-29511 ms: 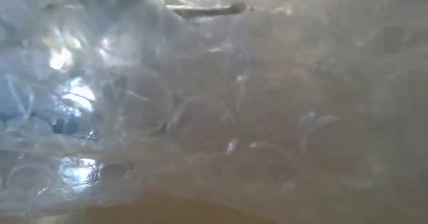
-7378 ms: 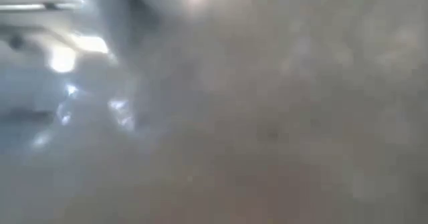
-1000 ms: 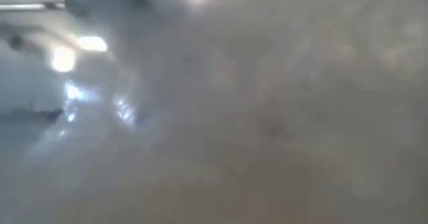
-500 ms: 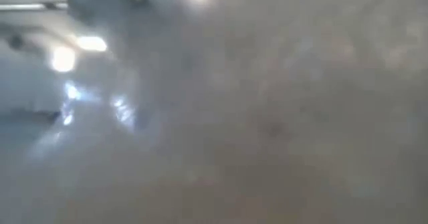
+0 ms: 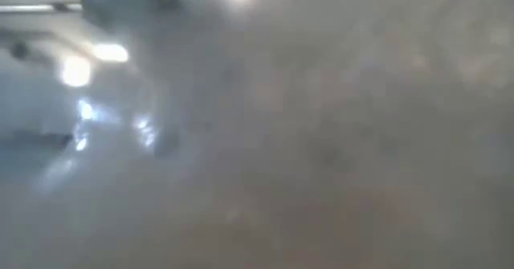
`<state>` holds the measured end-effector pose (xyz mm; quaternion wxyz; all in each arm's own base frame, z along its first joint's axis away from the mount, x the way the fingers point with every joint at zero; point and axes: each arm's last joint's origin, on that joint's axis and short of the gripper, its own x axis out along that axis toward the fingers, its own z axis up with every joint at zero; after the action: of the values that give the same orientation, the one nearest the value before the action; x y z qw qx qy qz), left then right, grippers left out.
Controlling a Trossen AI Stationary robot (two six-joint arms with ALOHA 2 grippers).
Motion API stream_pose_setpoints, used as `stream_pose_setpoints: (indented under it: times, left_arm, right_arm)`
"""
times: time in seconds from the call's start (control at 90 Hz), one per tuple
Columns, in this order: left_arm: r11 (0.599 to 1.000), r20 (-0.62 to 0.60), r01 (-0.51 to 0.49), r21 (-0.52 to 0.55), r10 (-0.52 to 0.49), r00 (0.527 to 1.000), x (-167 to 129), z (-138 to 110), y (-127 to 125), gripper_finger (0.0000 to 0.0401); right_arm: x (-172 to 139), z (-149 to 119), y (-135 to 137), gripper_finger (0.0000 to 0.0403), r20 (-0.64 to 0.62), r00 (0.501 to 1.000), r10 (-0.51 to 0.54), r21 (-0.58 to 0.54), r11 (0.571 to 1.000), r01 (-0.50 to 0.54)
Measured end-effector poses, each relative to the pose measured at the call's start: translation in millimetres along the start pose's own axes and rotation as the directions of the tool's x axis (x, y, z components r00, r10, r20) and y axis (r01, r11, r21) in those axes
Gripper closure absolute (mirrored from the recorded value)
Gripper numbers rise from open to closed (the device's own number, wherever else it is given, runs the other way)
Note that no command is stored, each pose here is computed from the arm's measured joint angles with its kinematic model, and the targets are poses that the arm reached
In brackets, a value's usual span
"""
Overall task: Wrap mug
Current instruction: Wrap the white mug with the bubble wrap
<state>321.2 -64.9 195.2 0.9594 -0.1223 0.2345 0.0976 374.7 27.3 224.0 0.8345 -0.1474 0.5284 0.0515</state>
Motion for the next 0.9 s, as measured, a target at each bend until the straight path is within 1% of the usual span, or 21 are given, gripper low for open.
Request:
stream_pose_setpoints:
  times: [0.078, 0.3, 0.411, 0.478, 0.656, 0.744, 0.9]
  left_arm:
    - [1.0, 0.0, 0.0, 0.0, 0.0, 1.0, 0, 0, 0, 0.0379]
    - [1.0, 0.0, 0.0, 0.0, 0.0, 1.0, 0, 0, 0, 0.0379]
    - [1.0, -0.001, 0.0, 0.0, 0.0, 1.0, 0, 0, 0, 0.0379]
    - [1.0, 0.0, 0.0, 0.0, 0.0, 1.0, 0, 0, 0, 0.0379]
    - [1.0, 0.001, 0.001, 0.0, -0.001, 1.0, 0, 0, 0, 0.0379]
    - [1.0, 0.002, 0.001, -0.001, -0.001, 1.0, 0, 0, 0, 0.0379]
    - [1.0, 0.003, 0.001, -0.001, -0.001, 1.0, 0, 0, 0, 0.0379]
  right_arm:
    - [4, 2, 2, 0.0403, 0.018, 0.999, 0.04, -0.001, 0.999, -0.04]
    - [30, 2, 5, 0.0403, -0.003, 0.999, 0.045, 0.003, 0.999, -0.045]
    - [41, 3, 8, 0.0403, 0.012, 0.997, 0.082, 0.002, 0.997, -0.082]
    - [44, 3, 9, 0.0403, 0.009, 0.996, 0.086, 0.001, 0.996, -0.086]
    - [42, 3, 8, 0.0403, 0.012, 0.996, 0.089, -0.001, 0.996, -0.089]
    - [31, 3, 8, 0.0403, 0.019, 0.996, 0.09, 0.0, 0.996, -0.09]
    - [11, 7, 5, 0.0403, 0.081, 0.994, 0.076, 0.002, 0.997, -0.077]
